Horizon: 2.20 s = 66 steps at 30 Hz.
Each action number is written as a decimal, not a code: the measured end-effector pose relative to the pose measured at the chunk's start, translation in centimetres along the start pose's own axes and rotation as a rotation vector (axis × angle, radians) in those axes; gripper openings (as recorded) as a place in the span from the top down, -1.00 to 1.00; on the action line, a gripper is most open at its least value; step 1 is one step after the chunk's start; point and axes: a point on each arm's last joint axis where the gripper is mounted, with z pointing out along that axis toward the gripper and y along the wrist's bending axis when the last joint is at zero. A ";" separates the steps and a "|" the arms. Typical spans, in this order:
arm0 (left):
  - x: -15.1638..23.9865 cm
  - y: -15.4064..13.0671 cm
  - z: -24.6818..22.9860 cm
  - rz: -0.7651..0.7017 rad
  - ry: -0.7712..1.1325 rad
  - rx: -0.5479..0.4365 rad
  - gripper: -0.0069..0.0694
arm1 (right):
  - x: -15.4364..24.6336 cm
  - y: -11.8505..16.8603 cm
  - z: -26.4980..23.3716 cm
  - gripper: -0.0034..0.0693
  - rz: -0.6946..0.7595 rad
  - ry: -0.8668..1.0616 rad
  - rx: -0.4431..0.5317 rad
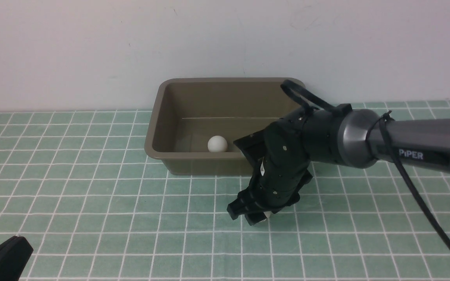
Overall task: Put the table tennis balls in the box on the green coffee tablecloth.
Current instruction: 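Reach for and grasp a ping pong ball on the table, then release the ping pong ball into the bin and lift the gripper away, then reach for and grasp a ping pong ball on the table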
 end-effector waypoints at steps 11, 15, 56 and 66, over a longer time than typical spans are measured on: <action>0.0 0.0 0.0 0.002 0.001 0.001 0.84 | -0.6 2.6 -4.5 -0.10 -0.092 0.014 -0.286; 0.0 0.0 0.0 0.002 0.001 0.001 0.84 | -3.6 3.1 -9.8 -0.10 -0.174 -0.189 -0.322; 0.1 -0.1 0.0 -0.010 0.014 0.016 0.84 | -8.1 -4.6 -24.3 -0.61 -0.058 -0.477 0.106; 0.2 -0.2 0.0 -0.015 0.018 0.021 0.84 | 1.7 -4.5 -18.9 -0.42 -0.042 -0.168 0.053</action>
